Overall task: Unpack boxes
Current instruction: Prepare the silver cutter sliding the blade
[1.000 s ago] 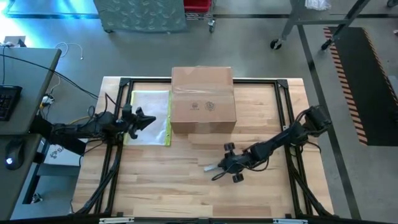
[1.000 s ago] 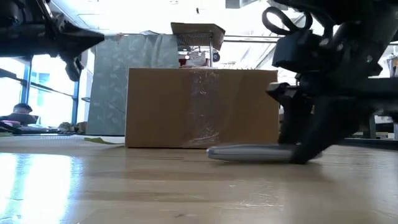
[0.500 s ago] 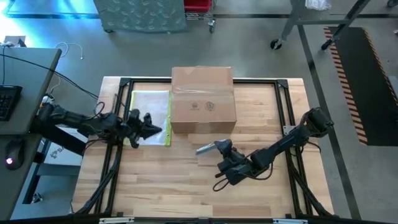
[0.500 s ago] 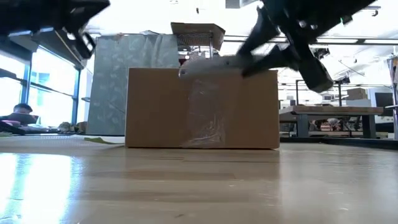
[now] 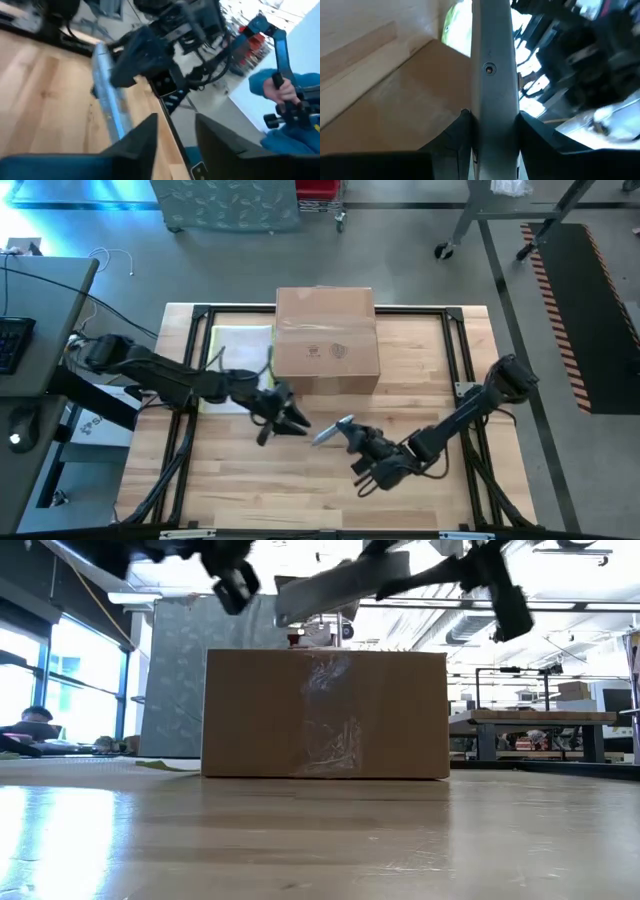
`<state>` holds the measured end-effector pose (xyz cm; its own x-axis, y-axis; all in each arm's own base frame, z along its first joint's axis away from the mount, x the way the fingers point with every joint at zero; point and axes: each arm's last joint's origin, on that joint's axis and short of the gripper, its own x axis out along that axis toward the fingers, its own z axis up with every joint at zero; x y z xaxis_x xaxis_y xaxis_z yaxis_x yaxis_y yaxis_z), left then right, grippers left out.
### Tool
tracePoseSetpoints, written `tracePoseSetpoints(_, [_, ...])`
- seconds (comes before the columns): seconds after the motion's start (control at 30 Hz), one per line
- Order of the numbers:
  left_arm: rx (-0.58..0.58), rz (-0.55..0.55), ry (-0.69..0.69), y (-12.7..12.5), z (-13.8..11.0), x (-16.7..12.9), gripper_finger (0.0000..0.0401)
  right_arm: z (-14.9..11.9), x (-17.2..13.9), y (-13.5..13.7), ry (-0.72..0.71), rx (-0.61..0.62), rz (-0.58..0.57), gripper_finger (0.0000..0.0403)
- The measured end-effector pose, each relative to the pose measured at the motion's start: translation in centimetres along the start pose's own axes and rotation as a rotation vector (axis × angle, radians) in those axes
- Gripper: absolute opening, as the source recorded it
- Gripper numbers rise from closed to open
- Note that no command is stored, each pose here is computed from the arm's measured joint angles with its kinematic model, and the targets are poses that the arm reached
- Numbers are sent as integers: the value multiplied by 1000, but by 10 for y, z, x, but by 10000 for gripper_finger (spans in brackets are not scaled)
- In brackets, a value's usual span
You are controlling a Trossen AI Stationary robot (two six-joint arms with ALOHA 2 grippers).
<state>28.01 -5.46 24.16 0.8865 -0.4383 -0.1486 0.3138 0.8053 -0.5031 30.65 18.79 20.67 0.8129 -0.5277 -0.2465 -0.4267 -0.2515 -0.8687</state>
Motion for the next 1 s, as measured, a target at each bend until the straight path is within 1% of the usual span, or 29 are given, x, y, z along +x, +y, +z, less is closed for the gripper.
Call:
tracePoseSetpoints(0.17, [-17, -22, 54, 17, 2, 16, 220, 4, -8, 0, -14, -44, -11, 112])
tracePoseSetpoints(0.27, [3, -6, 81, 25, -4, 22, 252, 5, -11, -1, -13, -43, -19, 112])
tracePoseSetpoints(0.33, [1, 4, 100, 30, -9, 25, 266, 5, -11, -1, -13, -43, -20, 112])
tracePoseSetpoints(0.4, [-15, 4, 106, 34, -13, 30, 272, 5, -11, 0, -13, -60, -17, 112])
tracePoseSetpoints(0.53, [-111, -28, 158, 41, -24, 39, 274, 3, -5, -2, -27, -106, -14, 112])
tracePoseSetpoints(0.7, [-197, -147, 162, 46, -31, 50, 274, 0, 5, -4, -79, -104, -10, 112])
tracePoseSetpoints(0.77, [-216, -149, 161, 50, -35, 53, 274, -3, 9, -5, -71, -105, -13, 112])
tracePoseSetpoints(0.83, [-222, -150, 159, 52, -39, 56, 274, -4, 12, -8, -66, -73, -28, 112])
tracePoseSetpoints(0.9, [-218, -156, 152, 54, -41, 58, 274, -5, 14, -11, -69, -47, -44, 112])
tracePoseSetpoints(1.0, [-200, -179, 124, 55, -41, 60, 274, -6, 15, -14, -84, -39, -61, 112])
